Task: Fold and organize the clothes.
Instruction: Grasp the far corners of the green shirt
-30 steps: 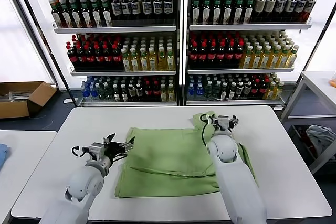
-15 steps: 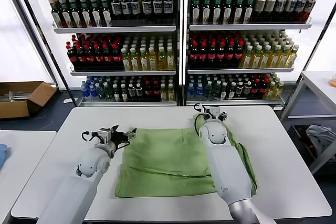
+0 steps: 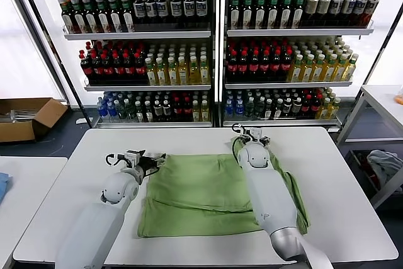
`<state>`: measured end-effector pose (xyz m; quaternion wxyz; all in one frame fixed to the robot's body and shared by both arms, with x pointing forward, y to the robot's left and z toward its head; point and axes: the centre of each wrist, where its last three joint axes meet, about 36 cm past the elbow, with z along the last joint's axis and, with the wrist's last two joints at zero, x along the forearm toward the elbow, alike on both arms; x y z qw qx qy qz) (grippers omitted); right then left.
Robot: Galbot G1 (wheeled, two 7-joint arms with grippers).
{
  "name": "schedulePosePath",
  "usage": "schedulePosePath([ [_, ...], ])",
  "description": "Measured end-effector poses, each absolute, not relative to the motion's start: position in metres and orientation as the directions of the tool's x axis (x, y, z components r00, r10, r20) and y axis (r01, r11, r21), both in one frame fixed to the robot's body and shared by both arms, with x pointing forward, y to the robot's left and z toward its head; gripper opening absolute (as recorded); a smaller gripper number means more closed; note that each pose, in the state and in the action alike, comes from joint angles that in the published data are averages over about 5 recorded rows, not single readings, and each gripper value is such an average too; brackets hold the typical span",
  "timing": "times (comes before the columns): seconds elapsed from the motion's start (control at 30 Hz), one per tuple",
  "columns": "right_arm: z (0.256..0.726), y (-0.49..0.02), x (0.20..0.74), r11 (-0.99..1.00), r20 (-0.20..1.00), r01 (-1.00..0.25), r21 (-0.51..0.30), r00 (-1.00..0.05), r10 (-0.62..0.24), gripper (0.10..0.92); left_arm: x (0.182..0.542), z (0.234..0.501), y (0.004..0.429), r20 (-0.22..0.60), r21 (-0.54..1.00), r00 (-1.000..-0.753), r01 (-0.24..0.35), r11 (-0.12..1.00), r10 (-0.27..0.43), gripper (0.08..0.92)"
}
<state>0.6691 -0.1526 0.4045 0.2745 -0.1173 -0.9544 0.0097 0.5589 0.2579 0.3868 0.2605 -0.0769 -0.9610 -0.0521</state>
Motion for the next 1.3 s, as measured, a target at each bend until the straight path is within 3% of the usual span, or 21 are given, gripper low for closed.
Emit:
schedulePosePath([
  [0.2,0.401,-0.151,0.67,0.972,0.531,0.216,-0.09,-0.816,0.23,0.823,0.559,0.382,0.256,0.521,0.061,-0.845,0.176,0.982,0.12,0.812],
  [0.37,0.397,-0.151,0.669,0.972,0.536,0.212,-0.102,-0.811,0.233,0.781,0.555,0.38,0.255,0.532,0.062,-0.837,0.191,0.98,0.13,0.693],
  [1.0,0.382,-0.148,0.657,0.973,0.553,0.204,-0.105,-0.802,0.228,0.242,0.552,0.381,0.254,0.56,0.064,-0.816,0.212,0.975,0.141,0.148],
  [1.13,0.38,-0.151,0.655,0.973,0.555,0.206,-0.104,-0.8,0.229,0.134,0.552,0.381,0.255,0.559,0.06,-0.817,0.214,0.975,0.145,0.091],
  [1.3,0.381,-0.156,0.651,0.973,0.554,0.211,-0.095,-0.801,0.228,0.106,0.551,0.384,0.254,0.545,0.049,-0.823,0.221,0.974,0.16,0.086],
])
